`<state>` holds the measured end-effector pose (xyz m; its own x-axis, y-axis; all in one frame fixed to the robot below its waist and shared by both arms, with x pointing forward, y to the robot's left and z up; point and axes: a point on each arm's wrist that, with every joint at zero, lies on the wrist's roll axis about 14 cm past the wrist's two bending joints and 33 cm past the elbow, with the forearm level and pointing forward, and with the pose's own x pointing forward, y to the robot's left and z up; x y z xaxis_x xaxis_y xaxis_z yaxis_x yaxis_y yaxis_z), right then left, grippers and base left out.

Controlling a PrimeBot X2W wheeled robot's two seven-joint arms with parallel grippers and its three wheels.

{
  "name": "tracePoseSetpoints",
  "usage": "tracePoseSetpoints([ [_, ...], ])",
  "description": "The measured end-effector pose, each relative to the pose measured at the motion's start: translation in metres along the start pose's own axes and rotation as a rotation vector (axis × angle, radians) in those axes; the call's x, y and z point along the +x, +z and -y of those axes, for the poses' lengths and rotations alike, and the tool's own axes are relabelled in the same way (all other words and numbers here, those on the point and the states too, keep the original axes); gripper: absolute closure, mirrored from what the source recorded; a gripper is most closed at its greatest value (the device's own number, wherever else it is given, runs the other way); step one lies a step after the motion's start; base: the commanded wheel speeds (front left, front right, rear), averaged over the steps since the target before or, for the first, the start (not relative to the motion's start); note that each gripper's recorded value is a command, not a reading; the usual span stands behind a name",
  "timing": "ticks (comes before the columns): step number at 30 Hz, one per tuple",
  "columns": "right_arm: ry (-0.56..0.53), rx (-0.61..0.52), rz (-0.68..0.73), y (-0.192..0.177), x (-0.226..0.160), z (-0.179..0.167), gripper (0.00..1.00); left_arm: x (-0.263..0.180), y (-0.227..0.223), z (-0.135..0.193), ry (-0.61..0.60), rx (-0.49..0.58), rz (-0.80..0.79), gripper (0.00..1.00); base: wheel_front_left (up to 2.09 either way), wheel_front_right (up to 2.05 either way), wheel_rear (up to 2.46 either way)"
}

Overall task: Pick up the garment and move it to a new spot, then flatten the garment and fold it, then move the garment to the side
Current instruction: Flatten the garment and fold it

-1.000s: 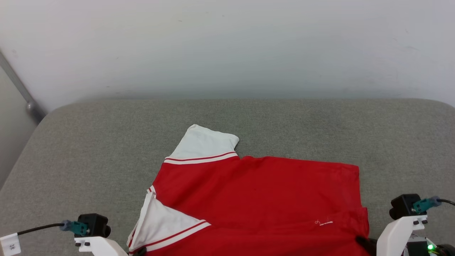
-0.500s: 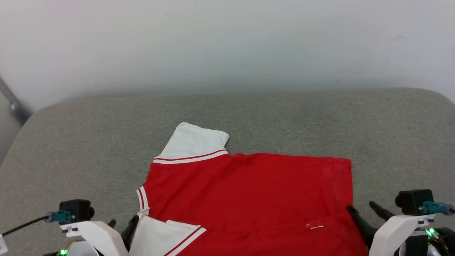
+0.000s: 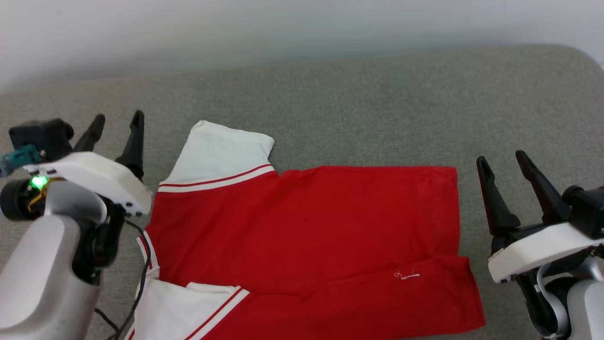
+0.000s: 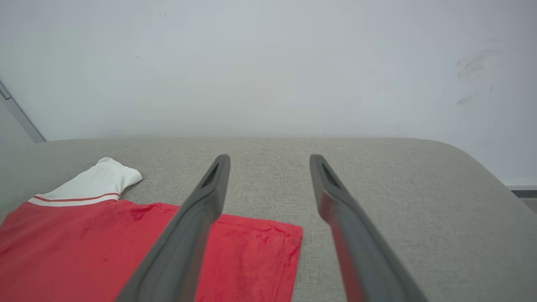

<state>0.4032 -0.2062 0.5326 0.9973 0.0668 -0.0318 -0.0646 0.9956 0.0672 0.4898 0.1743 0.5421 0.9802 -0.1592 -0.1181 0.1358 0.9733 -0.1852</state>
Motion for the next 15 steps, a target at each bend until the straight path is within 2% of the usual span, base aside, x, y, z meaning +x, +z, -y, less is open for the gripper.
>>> tracePoseSetpoints([
  [6,-0.024,-0.007,0.001,-0.013,0.026,0.005,0.0,0.066,-0.019,0.006,-0.079,0.015,-0.094,0.0,0.0,0.0,0.0],
  [15,-0.1,-0.015,-0.05,-0.038,0.028,0.027,0.0,0.121,-0.079,0.013,-0.205,0.08,-0.439,0.0,0.0,0.0,0.0],
])
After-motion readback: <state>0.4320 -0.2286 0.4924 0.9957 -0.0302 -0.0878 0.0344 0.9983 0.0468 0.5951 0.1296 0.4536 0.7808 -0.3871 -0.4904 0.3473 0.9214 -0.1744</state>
